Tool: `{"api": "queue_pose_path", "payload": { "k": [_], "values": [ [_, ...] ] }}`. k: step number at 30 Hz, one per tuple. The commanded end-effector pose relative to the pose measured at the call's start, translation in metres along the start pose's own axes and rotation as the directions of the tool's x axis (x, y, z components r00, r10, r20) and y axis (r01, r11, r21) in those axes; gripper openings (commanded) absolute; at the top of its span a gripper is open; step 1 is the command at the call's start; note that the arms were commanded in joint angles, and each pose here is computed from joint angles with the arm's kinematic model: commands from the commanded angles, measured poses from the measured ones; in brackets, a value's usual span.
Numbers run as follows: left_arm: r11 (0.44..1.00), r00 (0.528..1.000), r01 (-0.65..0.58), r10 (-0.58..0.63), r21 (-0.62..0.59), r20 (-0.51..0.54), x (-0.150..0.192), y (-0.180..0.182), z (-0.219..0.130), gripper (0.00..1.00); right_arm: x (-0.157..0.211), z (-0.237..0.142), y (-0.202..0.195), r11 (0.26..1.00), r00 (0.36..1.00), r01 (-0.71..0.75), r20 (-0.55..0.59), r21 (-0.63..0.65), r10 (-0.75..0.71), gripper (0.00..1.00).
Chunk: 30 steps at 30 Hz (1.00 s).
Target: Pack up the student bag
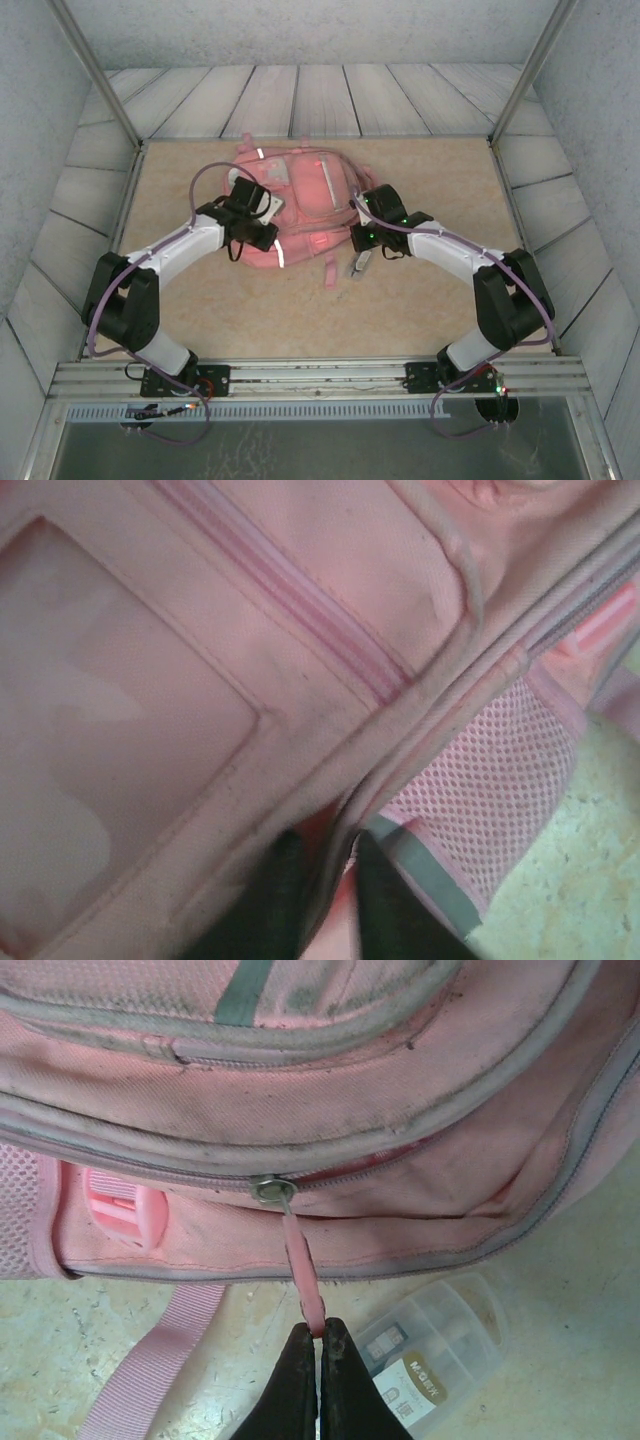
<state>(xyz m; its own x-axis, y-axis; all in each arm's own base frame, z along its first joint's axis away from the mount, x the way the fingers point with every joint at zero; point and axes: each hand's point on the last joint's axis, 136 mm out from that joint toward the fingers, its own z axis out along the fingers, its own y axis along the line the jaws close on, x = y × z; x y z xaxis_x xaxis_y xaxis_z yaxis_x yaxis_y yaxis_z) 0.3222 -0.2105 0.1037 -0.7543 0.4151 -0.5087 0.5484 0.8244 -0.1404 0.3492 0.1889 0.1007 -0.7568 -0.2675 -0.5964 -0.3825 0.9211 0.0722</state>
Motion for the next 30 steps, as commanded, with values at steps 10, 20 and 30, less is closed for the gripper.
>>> {"api": "queue_pose_path", "payload": {
  "k": [10, 20, 30],
  "values": [
    [0.906, 0.907, -0.396, 0.359, 0.152, 0.219, -0.047, -0.104, -0.023, 0.49, -0.013, -0.025, 0.025, 0.986, 0.995, 0.041, 0.092, -0.162, -0.026, 0.0],
    [0.821, 0.85, -0.525, 0.496, 0.223, 0.176, -0.064, -0.134, 0.029, 0.38, -0.013, -0.036, 0.026, 0.985, 0.992, 0.039, 0.121, -0.167, -0.019, 0.0],
    [0.863, 0.881, -0.467, 0.435, 0.193, 0.185, -0.055, -0.121, 0.024, 0.37, 0.0, -0.015, 0.027, 0.983, 0.995, 0.02, 0.1, -0.183, -0.001, 0.32]
  ]
}}
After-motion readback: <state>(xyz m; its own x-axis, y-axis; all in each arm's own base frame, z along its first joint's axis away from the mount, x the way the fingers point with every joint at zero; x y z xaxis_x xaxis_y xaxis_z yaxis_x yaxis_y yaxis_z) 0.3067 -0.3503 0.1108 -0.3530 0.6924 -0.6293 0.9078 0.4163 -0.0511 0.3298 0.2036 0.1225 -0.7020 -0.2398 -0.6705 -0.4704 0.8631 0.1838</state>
